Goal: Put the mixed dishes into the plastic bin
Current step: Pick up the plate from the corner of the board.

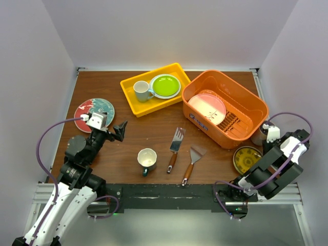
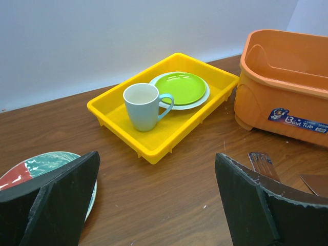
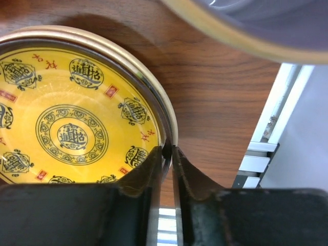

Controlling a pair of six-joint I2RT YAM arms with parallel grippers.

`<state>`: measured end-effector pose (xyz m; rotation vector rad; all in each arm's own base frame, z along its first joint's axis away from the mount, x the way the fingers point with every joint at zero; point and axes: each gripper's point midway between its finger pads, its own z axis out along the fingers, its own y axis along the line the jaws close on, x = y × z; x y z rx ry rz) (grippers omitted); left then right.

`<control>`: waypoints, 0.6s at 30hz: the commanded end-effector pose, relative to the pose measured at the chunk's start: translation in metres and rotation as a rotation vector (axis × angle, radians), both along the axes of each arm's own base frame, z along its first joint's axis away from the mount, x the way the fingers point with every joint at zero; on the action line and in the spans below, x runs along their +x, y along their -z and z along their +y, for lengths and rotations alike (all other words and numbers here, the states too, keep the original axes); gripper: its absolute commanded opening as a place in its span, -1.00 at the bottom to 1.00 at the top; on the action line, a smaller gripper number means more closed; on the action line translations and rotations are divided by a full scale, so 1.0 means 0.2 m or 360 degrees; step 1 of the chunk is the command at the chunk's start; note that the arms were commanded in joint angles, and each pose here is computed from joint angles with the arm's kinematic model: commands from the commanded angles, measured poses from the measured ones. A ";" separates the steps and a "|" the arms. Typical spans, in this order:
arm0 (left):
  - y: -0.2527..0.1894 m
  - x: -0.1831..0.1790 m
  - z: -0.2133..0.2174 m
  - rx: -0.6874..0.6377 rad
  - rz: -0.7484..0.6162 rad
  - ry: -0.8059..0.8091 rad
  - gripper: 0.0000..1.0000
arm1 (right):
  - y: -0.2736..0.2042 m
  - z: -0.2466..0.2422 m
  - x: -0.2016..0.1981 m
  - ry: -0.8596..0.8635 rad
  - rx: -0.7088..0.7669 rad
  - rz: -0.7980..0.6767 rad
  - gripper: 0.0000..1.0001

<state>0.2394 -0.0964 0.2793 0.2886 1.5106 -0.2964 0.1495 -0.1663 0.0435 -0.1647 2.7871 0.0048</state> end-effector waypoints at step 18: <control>-0.05 0.00 -0.02 -0.0032 -0.0052 0.0026 1.00 | 0.01 0.02 0.01 -0.0013 0.0072 -0.0003 0.12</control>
